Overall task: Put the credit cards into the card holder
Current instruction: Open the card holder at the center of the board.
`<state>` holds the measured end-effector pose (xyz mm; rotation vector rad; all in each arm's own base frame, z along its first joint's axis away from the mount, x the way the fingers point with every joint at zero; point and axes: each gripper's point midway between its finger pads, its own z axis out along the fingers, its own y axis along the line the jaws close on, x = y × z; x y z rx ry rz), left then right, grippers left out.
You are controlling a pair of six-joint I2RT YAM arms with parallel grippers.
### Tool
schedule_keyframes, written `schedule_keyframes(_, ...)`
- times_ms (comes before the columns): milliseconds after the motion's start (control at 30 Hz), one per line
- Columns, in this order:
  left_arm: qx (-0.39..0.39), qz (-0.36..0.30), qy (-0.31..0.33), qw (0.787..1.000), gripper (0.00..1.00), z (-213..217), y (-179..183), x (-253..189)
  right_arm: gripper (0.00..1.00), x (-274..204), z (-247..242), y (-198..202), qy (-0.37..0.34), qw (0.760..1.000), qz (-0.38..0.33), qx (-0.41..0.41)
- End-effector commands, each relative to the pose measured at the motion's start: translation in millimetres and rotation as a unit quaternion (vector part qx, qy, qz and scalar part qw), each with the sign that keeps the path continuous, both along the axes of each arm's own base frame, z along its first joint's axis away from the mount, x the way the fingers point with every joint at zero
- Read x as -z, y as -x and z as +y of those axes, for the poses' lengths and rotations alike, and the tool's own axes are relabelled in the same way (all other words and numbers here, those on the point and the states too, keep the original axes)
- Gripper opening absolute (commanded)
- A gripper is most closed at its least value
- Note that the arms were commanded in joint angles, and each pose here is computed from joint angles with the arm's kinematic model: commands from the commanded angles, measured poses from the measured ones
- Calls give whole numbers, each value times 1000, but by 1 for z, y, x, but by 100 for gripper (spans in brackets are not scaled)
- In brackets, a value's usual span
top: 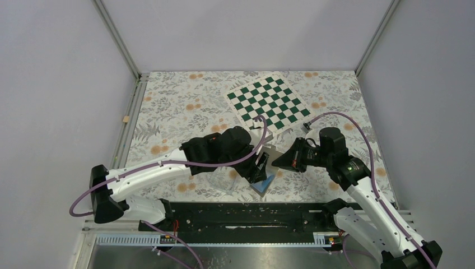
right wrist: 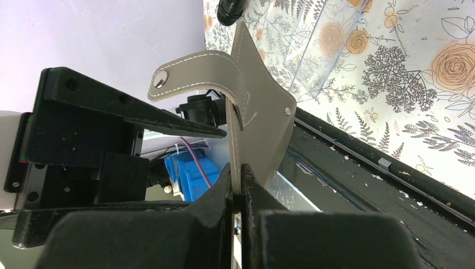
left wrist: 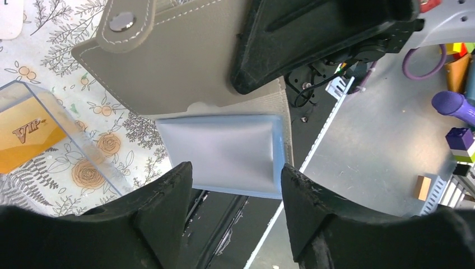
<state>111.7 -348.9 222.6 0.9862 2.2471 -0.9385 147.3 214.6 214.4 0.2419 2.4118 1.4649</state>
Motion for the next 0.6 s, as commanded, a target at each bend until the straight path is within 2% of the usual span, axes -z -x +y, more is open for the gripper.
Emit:
schedule_keyframes(0,-2,-21,-5,1000,59,-6,-7,-5,0,-19,1,-5,-8,999,-30,-3)
schedule_keyframes(433,8,-21,-26,999,58,-6,-4,5,0,-18,2,-4,-8,1000,-28,-7)
schedule_keyframes(567,0,-27,-41,999,53,-1,-7,9,0,-19,2,-5,-9,1000,-28,-8)
